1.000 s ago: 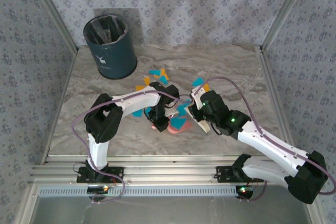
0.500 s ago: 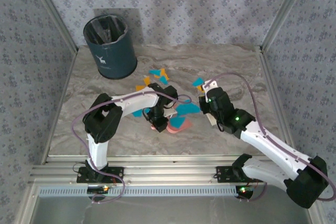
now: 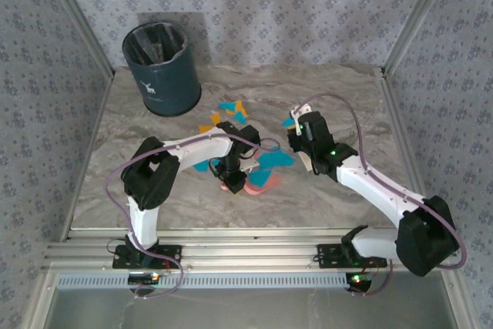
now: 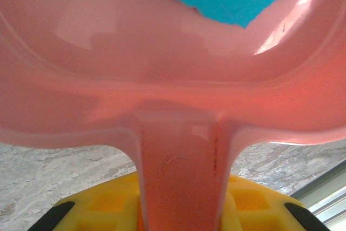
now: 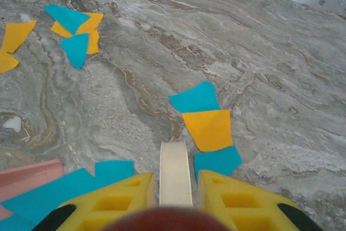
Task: Sweep away the paper scraps from the table
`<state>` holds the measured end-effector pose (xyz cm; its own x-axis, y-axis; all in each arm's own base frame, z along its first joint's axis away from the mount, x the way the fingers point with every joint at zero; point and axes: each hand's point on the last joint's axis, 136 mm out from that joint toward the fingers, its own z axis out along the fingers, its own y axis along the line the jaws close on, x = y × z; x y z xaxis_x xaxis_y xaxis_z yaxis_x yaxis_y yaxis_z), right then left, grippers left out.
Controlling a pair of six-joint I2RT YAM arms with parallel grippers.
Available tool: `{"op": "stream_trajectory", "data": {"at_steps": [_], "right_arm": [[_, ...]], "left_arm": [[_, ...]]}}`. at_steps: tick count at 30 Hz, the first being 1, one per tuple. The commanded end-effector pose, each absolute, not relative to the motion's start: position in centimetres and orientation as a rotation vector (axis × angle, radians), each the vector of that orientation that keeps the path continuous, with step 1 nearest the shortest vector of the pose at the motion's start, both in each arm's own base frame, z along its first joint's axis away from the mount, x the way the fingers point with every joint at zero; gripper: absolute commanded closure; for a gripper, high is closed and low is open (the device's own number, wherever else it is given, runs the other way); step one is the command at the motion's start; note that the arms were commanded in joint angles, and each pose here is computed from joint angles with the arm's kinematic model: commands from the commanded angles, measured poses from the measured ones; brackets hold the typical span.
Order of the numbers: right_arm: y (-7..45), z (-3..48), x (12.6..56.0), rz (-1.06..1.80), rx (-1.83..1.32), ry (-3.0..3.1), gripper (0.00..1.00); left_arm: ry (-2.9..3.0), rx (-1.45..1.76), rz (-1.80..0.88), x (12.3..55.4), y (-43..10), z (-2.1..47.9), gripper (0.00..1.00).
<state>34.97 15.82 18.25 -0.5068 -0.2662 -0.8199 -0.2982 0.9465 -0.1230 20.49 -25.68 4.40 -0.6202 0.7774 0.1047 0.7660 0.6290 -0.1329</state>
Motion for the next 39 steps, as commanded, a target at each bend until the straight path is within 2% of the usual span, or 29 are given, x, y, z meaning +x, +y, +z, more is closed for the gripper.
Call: {"op": "stream_trajectory", "data": {"at_steps": [1, 13, 39], "right_arm": [[17.4, 20.6, 35.8, 0.107, -0.426, 2.056, 1.0], [20.1, 18.4, 33.5, 0.289, -0.519, 2.148, 1.0], [21.7, 21.0, 30.4, 0.455, -0.576, 2.09, 1.0]], "left_arm": [[-2.707, -1.252, 0.087, 20.4, -24.9, 4.7, 1.0], [-2.702, -1.28, 0.141, 20.8, -26.0, 4.4, 1.0], [-2.701, -1.305, 0.112, 21.7, -26.5, 3.4, 1.0]]}}
